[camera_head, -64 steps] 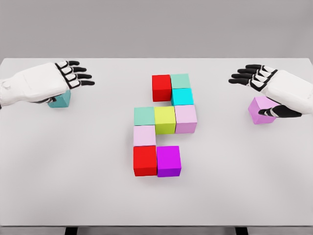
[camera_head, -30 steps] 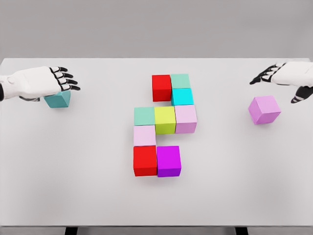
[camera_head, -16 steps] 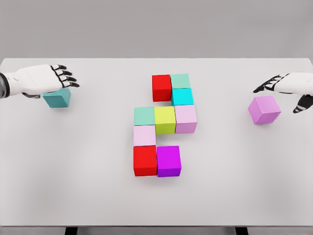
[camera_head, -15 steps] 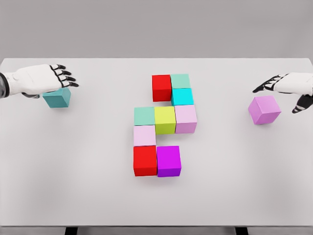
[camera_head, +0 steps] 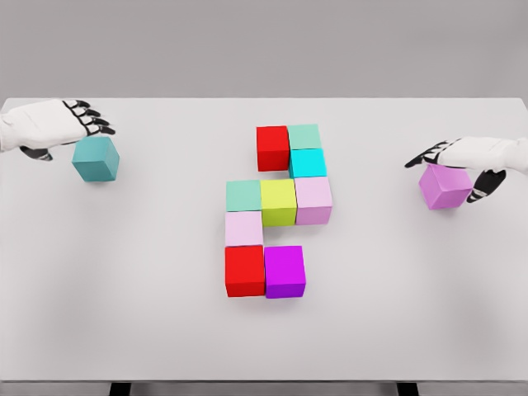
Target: Assemble the squares on the desktop into the number 2
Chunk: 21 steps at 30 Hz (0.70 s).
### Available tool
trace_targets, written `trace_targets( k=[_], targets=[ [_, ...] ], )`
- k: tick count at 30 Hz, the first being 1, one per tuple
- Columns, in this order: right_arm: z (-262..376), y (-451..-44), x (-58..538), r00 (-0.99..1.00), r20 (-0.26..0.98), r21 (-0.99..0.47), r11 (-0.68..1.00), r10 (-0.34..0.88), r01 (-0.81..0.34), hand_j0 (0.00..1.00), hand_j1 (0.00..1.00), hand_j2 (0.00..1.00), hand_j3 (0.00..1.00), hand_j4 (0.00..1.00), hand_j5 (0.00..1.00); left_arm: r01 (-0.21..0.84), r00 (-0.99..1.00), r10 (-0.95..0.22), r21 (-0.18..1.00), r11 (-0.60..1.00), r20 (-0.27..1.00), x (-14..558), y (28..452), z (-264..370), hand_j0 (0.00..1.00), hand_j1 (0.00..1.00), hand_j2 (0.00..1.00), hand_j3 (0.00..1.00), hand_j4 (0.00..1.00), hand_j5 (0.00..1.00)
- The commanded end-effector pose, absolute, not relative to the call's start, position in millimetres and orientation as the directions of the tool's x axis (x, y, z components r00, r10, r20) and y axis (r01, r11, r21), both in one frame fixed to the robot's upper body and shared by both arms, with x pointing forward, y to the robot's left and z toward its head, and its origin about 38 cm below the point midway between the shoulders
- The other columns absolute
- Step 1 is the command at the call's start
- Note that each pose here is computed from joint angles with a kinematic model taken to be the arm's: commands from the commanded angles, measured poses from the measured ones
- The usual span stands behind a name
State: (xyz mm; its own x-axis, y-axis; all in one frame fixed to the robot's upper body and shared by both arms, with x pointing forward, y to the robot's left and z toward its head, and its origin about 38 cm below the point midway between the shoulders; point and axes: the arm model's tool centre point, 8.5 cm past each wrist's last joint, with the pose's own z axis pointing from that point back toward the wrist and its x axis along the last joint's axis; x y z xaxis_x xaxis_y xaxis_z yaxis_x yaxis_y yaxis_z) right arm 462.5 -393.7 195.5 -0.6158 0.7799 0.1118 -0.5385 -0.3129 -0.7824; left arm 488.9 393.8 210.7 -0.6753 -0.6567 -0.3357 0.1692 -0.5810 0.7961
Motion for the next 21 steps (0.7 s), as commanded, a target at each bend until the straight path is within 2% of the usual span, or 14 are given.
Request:
trace_targets(
  k=[1, 14, 16, 17, 21],
  targets=[
    [192.0, -396.9, 464.6, -0.599, 0.123, -0.781, -0.295, 0.791, -0.551, 1.0, 1.0, 1.0, 1.0, 1.0, 1.0, 0.191, -0.658, -0.687, 0.814, -0.549, -0.308, 489.9, 400.1, 210.5, 1.0, 1.0, 1.0, 1.0, 1.0, 1.0],
    [185.9, -400.0, 465.3, -0.585, 0.13, -0.773, -0.287, 0.801, -0.565, 0.99, 0.99, 0.99, 0.99, 0.99, 0.99, 0.227, -0.661, -0.705, 0.826, -0.515, -0.257, 496.3, 389.7, 194.3, 1.0, 1.0, 1.0, 1.0, 1.0, 1.0],
    [185.4, -399.9, 465.1, -0.585, 0.129, -0.772, -0.289, 0.801, -0.566, 0.93, 0.93, 0.93, 0.93, 0.93, 0.93, 0.227, -0.664, -0.702, 0.825, -0.518, -0.258, 496.6, 388.2, 193.3, 1.0, 1.0, 1.0, 1.0, 1.0, 1.0],
    [186.0, -400.1, 465.5, -0.588, 0.118, -0.771, -0.3, 0.8, -0.562, 0.87, 0.87, 0.87, 0.87, 0.87, 0.87, 0.23, -0.669, -0.698, 0.821, -0.522, -0.256, 495.9, 386.9, 190.5, 1.0, 1.0, 1.0, 1.0, 1.0, 1.0],
    [186.2, -399.3, 465.5, -0.59, 0.115, -0.771, -0.303, 0.799, -0.561, 0.78, 0.78, 0.78, 0.78, 0.78, 0.78, 0.234, -0.673, -0.694, 0.816, -0.529, -0.257, 494.8, 386.9, 188.1, 1.0, 1.0, 1.0, 1.0, 1.0, 1.0]
  ],
)
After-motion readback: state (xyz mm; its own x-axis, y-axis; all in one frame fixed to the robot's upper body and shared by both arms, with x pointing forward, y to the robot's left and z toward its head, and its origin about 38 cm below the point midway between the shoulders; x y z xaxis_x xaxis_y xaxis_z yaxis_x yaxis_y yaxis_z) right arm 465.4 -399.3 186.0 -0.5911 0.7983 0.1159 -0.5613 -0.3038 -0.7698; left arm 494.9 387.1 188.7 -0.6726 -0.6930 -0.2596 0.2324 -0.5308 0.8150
